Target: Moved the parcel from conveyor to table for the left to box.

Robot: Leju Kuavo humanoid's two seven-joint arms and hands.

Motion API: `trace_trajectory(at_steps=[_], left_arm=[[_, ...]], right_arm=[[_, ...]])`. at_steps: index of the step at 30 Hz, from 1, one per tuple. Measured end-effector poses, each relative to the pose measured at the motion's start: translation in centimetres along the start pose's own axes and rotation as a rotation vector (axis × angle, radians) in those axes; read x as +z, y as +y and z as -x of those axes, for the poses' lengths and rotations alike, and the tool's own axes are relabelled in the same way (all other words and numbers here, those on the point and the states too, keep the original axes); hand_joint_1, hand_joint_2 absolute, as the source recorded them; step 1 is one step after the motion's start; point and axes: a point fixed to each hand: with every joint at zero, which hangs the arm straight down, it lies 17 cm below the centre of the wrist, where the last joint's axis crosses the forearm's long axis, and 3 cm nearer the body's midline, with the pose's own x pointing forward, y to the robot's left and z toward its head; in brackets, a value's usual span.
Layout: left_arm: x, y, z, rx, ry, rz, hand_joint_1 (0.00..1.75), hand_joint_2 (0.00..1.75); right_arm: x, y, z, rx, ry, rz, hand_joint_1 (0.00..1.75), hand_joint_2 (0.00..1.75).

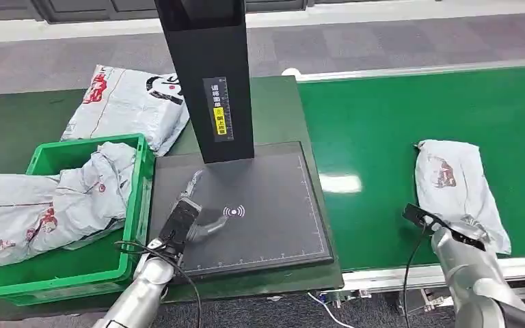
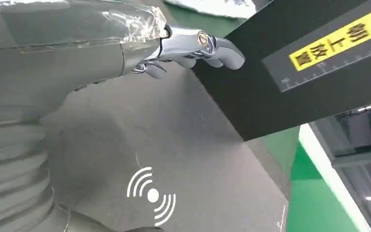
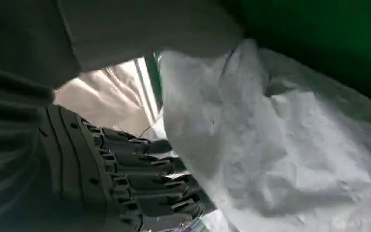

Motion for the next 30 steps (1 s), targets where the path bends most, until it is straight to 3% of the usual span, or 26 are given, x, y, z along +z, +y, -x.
trace_trajectory(at_steps=[16, 21, 23, 26, 30], left_arm=[[0.1, 0.1, 0.3, 0.012, 0.021, -0.007, 0.00, 1.75], [0.3, 1.0, 0.9, 0.041, 0.041, -0.036, 0.00, 1.75], [0.7, 1.6, 1.3, 0.043, 0.051, -0.062, 0.00, 1.75], [1.2, 3.0, 1.7, 0.033, 0.060, -0.117, 0.00, 1.75], [1.3, 5.8, 1.7, 0.020, 0.046, -0.216, 0.00, 1.75]], right_arm=[[-0.2, 0.1, -0.1, -0.019, -0.046, -0.037, 1.75, 1.75], [-0.5, -2.0, -0.8, -0.062, -0.079, 0.070, 1.75, 1.75], [-0.3, -4.3, -2.1, -0.116, -0.142, 0.175, 1.75, 1.75], [1.6, -9.1, -6.1, -0.300, -0.355, 0.364, 1.75, 1.75], [6.9, -14.0, -9.3, -0.533, -0.592, 0.559, 1.75, 1.75]])
